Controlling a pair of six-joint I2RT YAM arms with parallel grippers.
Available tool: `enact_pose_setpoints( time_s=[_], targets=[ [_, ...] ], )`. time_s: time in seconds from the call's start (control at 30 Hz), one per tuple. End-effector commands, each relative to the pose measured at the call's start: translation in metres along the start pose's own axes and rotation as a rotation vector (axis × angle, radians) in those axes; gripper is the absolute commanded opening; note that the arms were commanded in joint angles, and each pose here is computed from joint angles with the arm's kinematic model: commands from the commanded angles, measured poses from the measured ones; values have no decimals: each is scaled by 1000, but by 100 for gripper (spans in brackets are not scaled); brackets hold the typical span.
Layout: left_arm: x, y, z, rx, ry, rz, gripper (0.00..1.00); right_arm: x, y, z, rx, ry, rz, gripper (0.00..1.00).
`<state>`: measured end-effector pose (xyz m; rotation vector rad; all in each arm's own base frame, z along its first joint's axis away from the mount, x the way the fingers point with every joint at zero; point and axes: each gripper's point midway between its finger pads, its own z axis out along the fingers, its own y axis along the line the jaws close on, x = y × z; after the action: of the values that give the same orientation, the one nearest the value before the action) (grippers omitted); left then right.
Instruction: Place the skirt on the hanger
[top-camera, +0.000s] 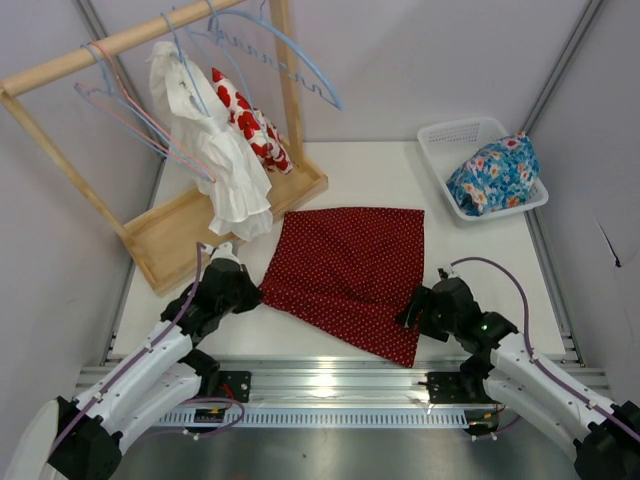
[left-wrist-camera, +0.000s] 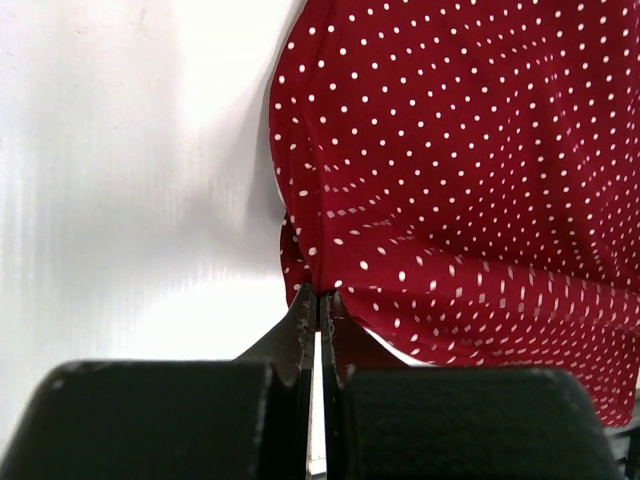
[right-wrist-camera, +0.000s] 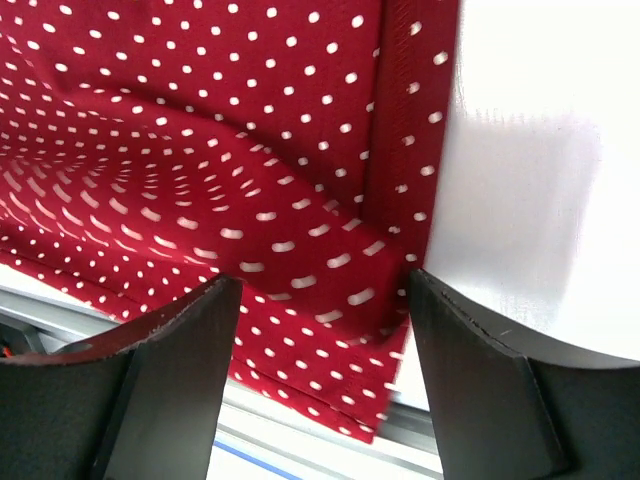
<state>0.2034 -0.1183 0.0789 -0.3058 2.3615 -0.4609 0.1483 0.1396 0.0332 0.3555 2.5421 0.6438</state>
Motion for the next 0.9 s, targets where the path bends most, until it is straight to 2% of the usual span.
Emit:
enact_pose_setpoints(
  time_s=[0.0,0.33,0.43,0.5,0.57,0.7,0.87],
  targets=[
    [-18,-8,-3,33,-50,-2,0,-20,11,-2,-4,-74,-57,74],
    [-21,-6,3,25,-49,-7,0,-14,21,-3,-75,-90,-144,72],
    [-22,-4,2,20,-56,-4,0,-8,19,2,-79,-83,-159,67],
    [-22,-5,1,24,-57,-4,0,-4,17,5,-78,-69,-162,61],
    [-23,-5,0,22,-57,-4,0,2,16,8,-73,-48,-164,59],
    [-25,-6,-1,23,-60,-2,0,8,18,6,-71,-27,-181,59],
    [-30,-7,-3,16,-71,-1,0,16,16,3,-59,-3,-155,68]
  ],
)
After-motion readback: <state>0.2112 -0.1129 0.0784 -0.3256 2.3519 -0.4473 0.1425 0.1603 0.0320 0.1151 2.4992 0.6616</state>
